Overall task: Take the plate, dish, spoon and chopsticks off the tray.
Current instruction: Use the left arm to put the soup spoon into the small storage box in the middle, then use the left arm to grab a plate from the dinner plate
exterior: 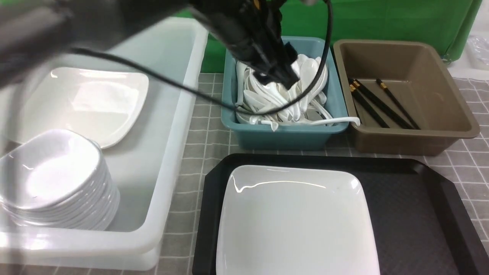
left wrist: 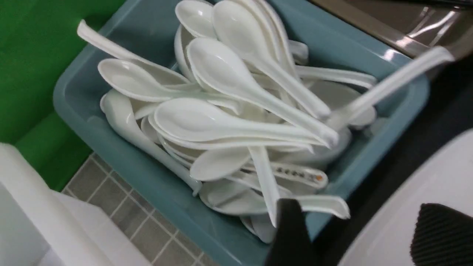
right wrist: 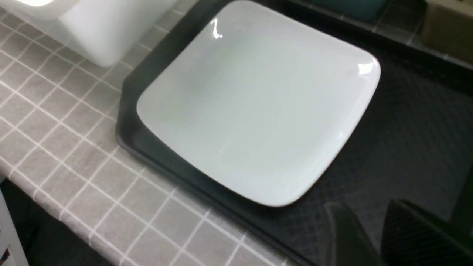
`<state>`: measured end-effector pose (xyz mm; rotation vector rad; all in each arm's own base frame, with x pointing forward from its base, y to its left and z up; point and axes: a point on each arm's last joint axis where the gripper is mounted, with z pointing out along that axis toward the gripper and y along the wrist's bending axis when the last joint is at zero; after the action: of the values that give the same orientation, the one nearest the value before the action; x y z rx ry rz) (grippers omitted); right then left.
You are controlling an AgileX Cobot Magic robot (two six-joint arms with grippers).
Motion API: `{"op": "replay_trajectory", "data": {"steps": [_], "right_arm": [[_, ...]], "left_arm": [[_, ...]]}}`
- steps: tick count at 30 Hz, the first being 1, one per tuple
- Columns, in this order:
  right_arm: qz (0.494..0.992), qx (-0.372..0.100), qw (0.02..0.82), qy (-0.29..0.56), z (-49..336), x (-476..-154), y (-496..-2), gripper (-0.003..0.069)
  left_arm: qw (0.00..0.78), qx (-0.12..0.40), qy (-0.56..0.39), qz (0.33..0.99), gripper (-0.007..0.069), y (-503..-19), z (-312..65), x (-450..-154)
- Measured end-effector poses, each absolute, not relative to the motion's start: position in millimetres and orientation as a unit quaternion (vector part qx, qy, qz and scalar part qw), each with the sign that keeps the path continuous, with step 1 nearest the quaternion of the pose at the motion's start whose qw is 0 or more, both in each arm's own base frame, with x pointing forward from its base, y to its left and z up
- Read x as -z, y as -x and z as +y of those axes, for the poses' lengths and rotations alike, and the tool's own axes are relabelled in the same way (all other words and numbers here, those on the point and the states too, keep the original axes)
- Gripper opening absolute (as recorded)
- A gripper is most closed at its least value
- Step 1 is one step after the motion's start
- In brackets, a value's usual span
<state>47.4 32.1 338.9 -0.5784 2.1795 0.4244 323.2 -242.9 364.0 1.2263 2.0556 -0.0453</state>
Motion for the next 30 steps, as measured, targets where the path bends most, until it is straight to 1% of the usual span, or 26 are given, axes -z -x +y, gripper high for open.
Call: {"op": "replay_trajectory", "data": {"steps": [1, 2, 3, 4, 5, 6, 8, 9, 11, 13, 14, 15, 16, 17, 20, 21, 23, 25, 30], "right_arm": [[0.864, -0.17, 0.414, 0.231, 32.4, -339.5, -47.7, 0.021], [0.86, -0.171, 0.419, 0.235, 33.0, -340.4, -48.0, 0.0213], [0.858, -0.172, 0.422, 0.237, 33.3, -340.8, -48.2, 0.0214], [0.856, -0.173, 0.426, 0.238, 33.8, -341.5, -48.5, 0.0216], [0.855, -0.173, 0.426, 0.238, 33.8, -341.5, -48.5, 0.0216], [0.853, -0.175, 0.43, 0.239, 34.2, -342.2, -48.8, 0.0216], [0.846, -0.179, 0.44, 0.242, 35.3, -344.0, -49.5, 0.0217], [0.842, -0.18, 0.445, 0.246, 35.8, -345.0, -49.9, 0.0217], [0.838, -0.182, 0.451, 0.247, 36.4, -346.1, -50.3, 0.0217], [0.833, -0.187, 0.458, 0.247, 37.2, -347.5, -50.8, 0.0217], [0.833, -0.187, 0.459, 0.247, 37.3, -347.7, -50.8, 0.0217], [0.832, -0.188, 0.46, 0.247, 37.4, -347.9, -50.9, 0.0217], [0.83, -0.189, 0.462, 0.247, 37.7, -348.4, -51.0, 0.0217], [0.83, -0.19, 0.463, 0.247, 37.8, -348.5, -51.1, 0.0217], [0.83, -0.19, 0.463, 0.247, 37.9, -348.7, -51.1, 0.0217], [0.83, -0.19, 0.463, 0.247, 37.9, -348.7, -51.1, 0.0217], [0.83, -0.19, 0.463, 0.247, 37.9, -348.7, -51.1, 0.0217], [0.83, -0.19, 0.463, 0.247, 37.9, -348.7, -51.1, 0.0217], [0.83, -0.191, 0.463, 0.246, 37.9, -348.7, -51.1, 0.0217]], "left_arm": [[0.35, 0.014, -0.513, 0.784, 0.0269, -306.5, -238.8, -365.4], [0.311, 0.011, -0.578, 0.754, 0.0161, -279.6, -230.4, -359.2], [0.287, 0.017, -0.609, 0.739, 0.0102, -265.1, -227.4, -352.9], [0.258, 0.029, -0.653, 0.711, 0.0049, -240.7, -221.8, -338.9], [0.25, 0.035, -0.657, 0.71, 0.0044, -238.6, -220.6, -334.4], [0.236, 0.043, -0.677, 0.696, 0.0027, -225.7, -218.0, -322.7], [0.216, 0.044, -0.711, 0.667, 0.0025, -205.4, -214.3, -298.0], [0.203, 0.041, -0.73, 0.651, 0.0042, -194.3, -211.8, -280.5], [0.184, 0.034, -0.746, 0.639, 0.0081, -184.8, -209.3, -261.0], [0.179, 0.032, -0.753, 0.632, 0.0148, -176.9, -206.5, -239.7], [0.184, 0.031, -0.753, 0.631, 0.0155, -176.9, -206.8, -238.1], [0.188, 0.029, -0.753, 0.63, 0.0196, -174.9, -205.1, -229.6], [0.194, 0.024, -0.757, 0.624, 0.0274, -172.6, -201.8, -217.1], [0.199, 0.022, -0.757, 0.622, 0.029, -172.4, -201.5, -216.3], [0.204, 0.009, -0.779, 0.592, 0.0409, -168.1, -195.3, -200.6], [0.207, 0.006, -0.786, 0.583, 0.0434, -167.0, -194.2, -197.6], [0.212, 0.002, -0.792, 0.572, 0.0462, -165.5, -192.5, -192.5], [0.217, 0.0, -0.794, 0.568, 0.0469, -165.6, -192.4, -190.1], [0.222, -0.001, -0.791, 0.57, 0.0456, -169.3, -196.3, -182.7]]}}
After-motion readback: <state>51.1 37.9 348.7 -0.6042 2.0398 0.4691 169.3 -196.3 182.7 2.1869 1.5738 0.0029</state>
